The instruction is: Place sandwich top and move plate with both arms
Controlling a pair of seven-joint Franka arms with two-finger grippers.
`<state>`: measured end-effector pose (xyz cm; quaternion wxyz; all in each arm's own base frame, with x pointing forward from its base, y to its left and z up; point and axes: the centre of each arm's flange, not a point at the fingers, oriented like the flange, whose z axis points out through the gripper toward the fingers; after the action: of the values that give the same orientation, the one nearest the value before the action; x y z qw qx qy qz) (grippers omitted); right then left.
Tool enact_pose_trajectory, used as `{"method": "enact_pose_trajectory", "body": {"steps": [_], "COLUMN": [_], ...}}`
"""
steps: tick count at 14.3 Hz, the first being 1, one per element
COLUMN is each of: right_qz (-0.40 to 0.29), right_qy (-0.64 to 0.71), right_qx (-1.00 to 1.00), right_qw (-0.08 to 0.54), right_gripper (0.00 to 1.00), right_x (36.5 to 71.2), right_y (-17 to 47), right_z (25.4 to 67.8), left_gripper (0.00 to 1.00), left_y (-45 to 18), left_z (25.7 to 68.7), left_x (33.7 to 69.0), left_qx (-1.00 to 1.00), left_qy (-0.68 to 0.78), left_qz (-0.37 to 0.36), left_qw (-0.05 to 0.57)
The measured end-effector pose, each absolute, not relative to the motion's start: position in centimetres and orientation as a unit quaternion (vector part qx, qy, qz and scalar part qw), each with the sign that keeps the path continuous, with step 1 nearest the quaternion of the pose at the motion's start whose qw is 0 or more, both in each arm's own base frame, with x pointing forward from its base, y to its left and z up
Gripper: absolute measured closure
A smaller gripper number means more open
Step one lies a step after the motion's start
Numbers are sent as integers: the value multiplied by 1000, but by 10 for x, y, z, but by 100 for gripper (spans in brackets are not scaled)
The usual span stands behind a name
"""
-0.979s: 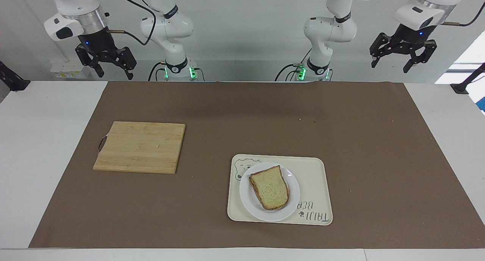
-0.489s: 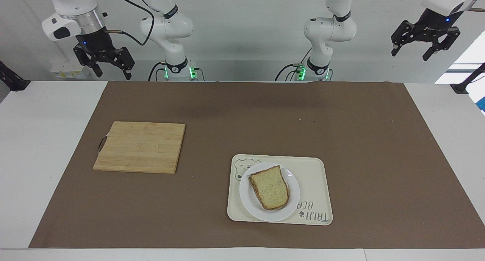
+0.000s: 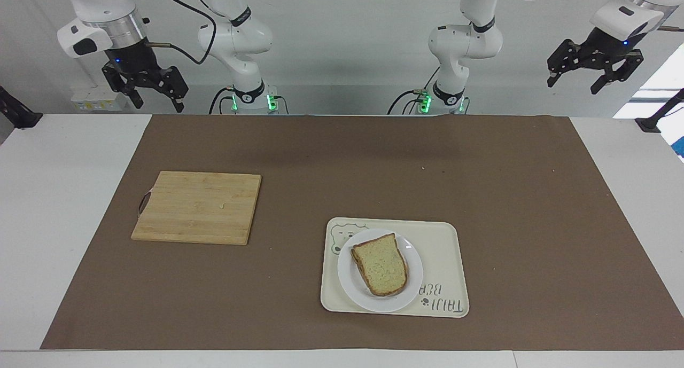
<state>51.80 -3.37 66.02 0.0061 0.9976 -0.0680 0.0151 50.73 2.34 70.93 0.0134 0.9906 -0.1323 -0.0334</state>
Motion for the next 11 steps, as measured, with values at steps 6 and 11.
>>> {"method": "enact_pose_trajectory", "body": {"steps": [6,11], "right_qz": [13,14], "right_qy": [-53,-31], "right_qx": [998,999], "right_qw": [7,9], "right_gripper": [0,0], "right_x": [518,517], "right_y": [-17,-12], "right_z": [658,659], "left_gripper": [0,0], "left_y": [30,22], "left_z": [713,705], "left_x": [502,509], "left_qx": [992,991], "left_qy": [-127,-134], "left_qz": [-13,-10], "left_qw": [18,17]}}
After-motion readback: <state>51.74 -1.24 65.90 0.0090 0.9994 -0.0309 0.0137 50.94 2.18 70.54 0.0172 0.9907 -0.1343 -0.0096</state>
